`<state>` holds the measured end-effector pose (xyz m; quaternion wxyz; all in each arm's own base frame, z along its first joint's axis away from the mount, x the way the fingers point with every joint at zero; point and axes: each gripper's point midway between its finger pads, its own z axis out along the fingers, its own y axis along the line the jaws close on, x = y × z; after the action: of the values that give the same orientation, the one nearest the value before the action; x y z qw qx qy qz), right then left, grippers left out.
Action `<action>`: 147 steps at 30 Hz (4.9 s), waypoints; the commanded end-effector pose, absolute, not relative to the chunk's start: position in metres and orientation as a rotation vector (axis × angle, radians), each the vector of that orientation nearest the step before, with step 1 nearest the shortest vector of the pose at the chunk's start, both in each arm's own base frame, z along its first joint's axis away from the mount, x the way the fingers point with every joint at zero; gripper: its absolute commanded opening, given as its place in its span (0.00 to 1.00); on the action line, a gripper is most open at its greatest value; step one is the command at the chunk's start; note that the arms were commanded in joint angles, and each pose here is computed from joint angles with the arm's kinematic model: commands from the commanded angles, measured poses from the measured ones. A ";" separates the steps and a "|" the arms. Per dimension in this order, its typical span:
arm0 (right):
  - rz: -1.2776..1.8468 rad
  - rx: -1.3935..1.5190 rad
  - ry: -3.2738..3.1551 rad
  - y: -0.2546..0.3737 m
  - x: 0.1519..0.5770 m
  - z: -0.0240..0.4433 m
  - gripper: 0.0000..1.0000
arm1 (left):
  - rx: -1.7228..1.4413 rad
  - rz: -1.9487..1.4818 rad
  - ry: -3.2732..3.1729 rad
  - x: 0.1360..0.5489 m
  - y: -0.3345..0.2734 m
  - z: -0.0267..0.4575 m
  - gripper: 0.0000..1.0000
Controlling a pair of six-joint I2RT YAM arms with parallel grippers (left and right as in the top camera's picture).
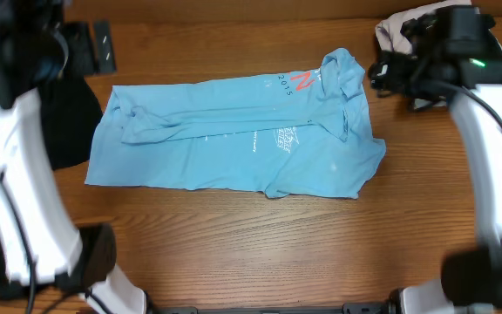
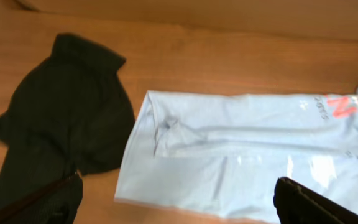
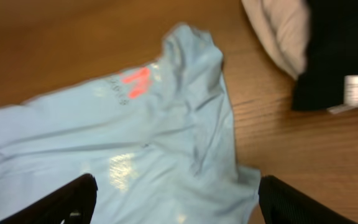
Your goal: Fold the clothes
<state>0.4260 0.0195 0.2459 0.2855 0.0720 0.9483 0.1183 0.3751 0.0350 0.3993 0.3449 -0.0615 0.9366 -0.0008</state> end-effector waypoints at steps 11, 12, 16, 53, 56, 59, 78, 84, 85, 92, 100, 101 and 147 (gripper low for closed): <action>0.351 0.225 2.579 0.046 0.290 0.303 0.86 | -0.392 -0.004 2.436 0.249 0.032 0.397 1.00; 0.340 0.242 2.589 0.047 0.285 0.298 0.86 | -0.460 0.033 2.469 0.241 0.038 0.381 1.00; 0.321 0.284 2.642 0.057 0.271 0.268 0.94 | -0.580 0.117 2.528 0.233 0.050 0.323 1.00; 0.434 0.216 2.797 0.091 0.291 0.176 0.86 | -0.587 0.068 2.965 0.302 0.118 0.021 0.98; 0.435 0.215 2.795 0.091 0.291 0.176 0.86 | -0.546 0.079 2.931 0.312 0.120 0.023 0.95; 0.427 0.217 2.796 0.090 0.291 0.176 0.85 | -0.559 0.086 2.891 0.321 0.123 0.024 0.90; 0.423 0.219 2.803 0.089 0.290 0.175 0.84 | -0.944 0.057 2.748 0.317 0.123 0.005 0.68; 0.421 0.220 2.810 0.089 0.288 0.174 0.84 | -0.940 0.057 2.736 0.316 0.123 -0.001 0.63; 0.421 0.221 2.813 0.089 0.288 0.174 0.84 | -0.940 0.057 2.738 0.315 0.122 -0.003 0.63; 0.420 0.222 2.817 0.089 0.287 0.174 0.84 | -0.936 0.058 2.725 0.311 0.121 -0.013 0.58; 0.416 0.226 2.834 0.088 0.283 0.172 0.83 | -0.939 0.051 2.740 0.307 0.119 -0.015 0.04; 0.415 0.227 2.836 0.088 0.282 0.172 0.83 | -0.939 0.045 2.750 0.305 0.117 -0.015 0.04; 0.130 0.576 3.052 0.065 0.269 0.017 0.04 | -0.734 0.050 2.821 0.350 0.132 0.142 0.04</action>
<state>0.2605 0.0740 0.0021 0.0053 0.1685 0.9844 0.0510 0.3400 0.1278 0.1234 0.0881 -0.2635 0.9606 0.0079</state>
